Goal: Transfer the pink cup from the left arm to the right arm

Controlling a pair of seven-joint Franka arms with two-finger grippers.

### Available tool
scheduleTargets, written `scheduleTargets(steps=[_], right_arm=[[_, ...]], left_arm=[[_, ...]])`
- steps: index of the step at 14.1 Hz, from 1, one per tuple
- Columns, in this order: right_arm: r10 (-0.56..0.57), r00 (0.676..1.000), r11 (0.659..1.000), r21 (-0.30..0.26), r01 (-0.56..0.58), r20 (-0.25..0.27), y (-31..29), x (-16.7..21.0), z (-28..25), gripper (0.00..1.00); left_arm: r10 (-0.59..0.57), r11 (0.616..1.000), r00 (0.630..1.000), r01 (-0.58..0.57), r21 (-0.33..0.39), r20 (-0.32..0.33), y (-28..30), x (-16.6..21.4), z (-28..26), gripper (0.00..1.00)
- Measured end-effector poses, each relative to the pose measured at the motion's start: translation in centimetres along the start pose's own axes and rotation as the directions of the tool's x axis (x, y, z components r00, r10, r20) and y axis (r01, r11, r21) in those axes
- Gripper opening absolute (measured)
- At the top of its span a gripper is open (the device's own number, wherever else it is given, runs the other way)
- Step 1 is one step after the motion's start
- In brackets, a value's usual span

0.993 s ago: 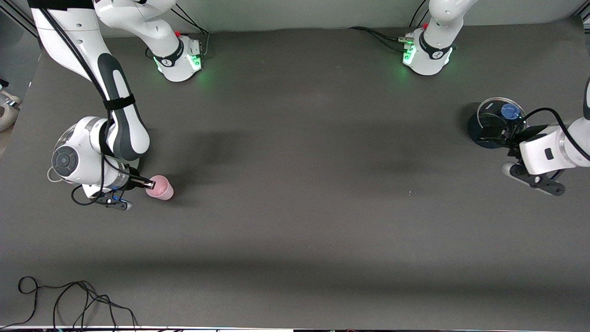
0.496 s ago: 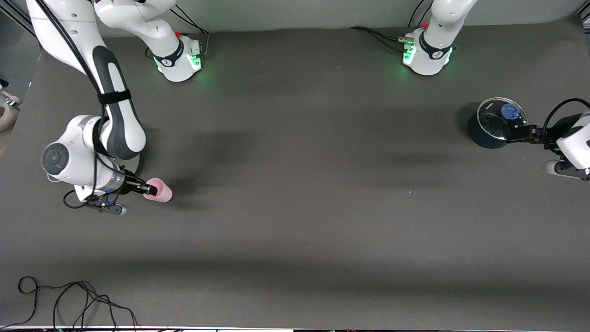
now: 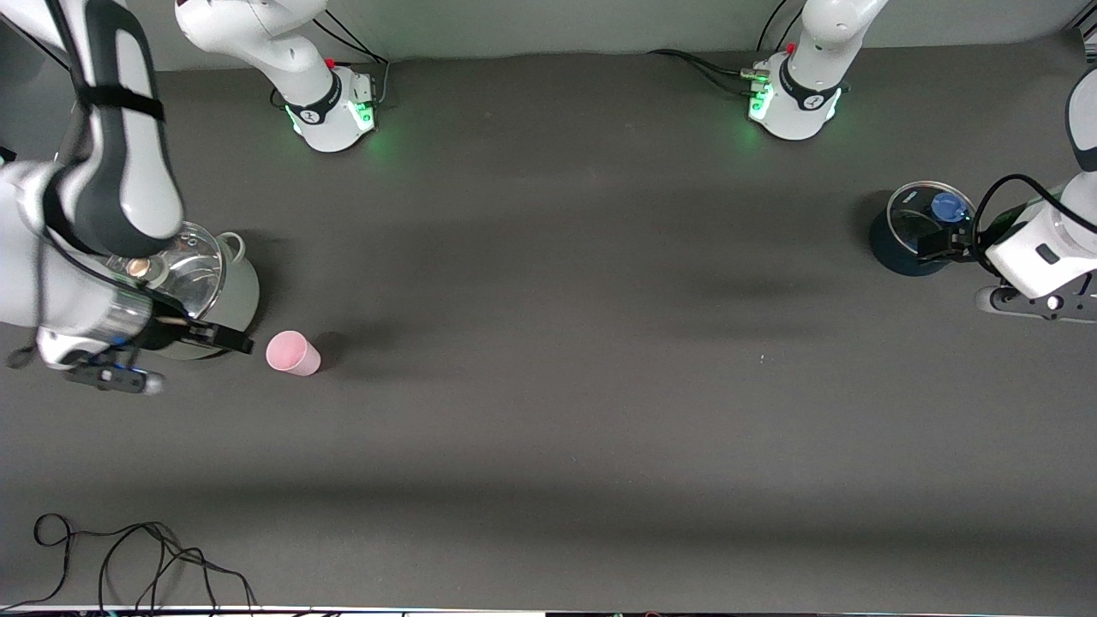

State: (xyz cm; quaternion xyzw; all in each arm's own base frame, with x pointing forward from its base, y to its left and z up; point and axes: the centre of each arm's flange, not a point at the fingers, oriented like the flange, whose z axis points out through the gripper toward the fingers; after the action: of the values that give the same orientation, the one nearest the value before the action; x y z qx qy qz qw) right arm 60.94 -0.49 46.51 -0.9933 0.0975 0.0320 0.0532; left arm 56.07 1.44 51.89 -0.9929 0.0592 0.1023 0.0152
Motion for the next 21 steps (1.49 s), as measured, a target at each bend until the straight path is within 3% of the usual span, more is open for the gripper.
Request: scheduleTargets(steps=[3, 8, 21], right_arm=[[-0.012, 1.0, 1.0, -0.017, 0.013, 0.013, 0.6, -1.7, -6.4, 1.0], [0.025, 0.999, 0.999, -0.034, -0.026, -0.022, 4.0, -3.5, -14.6, 1.0], [0.004, 1.0, 0.999, -0.043, -0.005, -0.018, 2.6, -3.4, -14.3, 1.0]], left_arm=[[-0.028, 0.999, 0.999, 0.027, -0.036, -0.021, -0.6, -0.1, -0.9, 1.0], [-0.041, 0.999, 0.998, 0.04, -0.032, -0.042, 0.5, 0.0, -1.8, 1.0], [-0.043, 0.999, 0.997, 0.042, -0.017, -0.065, 3.2, 0.0, -2.6, 1.0]])
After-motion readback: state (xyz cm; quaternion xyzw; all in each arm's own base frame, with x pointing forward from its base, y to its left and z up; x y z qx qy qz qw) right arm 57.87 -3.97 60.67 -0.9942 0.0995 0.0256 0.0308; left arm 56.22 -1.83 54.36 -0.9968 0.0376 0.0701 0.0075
